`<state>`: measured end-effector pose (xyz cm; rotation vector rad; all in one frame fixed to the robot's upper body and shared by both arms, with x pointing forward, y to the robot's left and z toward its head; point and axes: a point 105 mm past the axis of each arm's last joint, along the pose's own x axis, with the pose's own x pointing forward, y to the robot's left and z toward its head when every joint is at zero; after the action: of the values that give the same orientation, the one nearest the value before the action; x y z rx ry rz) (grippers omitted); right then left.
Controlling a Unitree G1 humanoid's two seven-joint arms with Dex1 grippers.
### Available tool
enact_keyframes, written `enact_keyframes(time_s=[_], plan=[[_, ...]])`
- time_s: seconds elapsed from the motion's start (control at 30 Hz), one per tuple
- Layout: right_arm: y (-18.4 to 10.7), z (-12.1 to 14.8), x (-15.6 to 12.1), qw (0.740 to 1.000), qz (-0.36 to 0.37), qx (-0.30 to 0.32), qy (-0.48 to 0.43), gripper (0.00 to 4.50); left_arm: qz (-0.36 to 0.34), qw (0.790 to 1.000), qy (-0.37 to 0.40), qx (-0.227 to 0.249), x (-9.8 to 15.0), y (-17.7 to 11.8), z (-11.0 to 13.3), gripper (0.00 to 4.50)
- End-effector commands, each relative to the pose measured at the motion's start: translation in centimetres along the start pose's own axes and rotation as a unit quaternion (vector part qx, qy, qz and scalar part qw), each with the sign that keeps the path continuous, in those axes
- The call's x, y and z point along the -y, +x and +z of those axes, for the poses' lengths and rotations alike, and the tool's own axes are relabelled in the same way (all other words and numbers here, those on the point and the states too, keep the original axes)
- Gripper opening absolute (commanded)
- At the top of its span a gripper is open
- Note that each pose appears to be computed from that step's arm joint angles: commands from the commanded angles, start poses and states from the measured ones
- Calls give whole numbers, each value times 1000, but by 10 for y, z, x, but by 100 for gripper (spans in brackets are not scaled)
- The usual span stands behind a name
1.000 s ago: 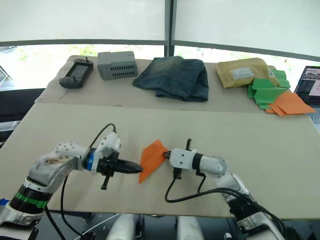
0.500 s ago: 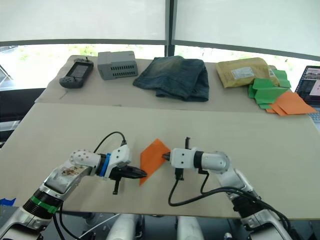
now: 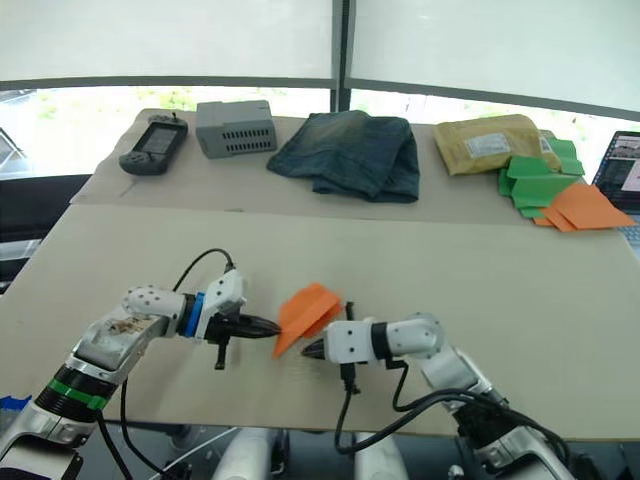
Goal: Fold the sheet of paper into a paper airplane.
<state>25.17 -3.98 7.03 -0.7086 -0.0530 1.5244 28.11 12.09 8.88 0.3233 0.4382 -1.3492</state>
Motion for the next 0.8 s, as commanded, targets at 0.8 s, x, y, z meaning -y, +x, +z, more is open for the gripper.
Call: enact_keyframes(time_s=[0.8], plan=[[28,-10,54,980,-191,-27,39,0,-46,990,133,-14,-48,28,42,2]])
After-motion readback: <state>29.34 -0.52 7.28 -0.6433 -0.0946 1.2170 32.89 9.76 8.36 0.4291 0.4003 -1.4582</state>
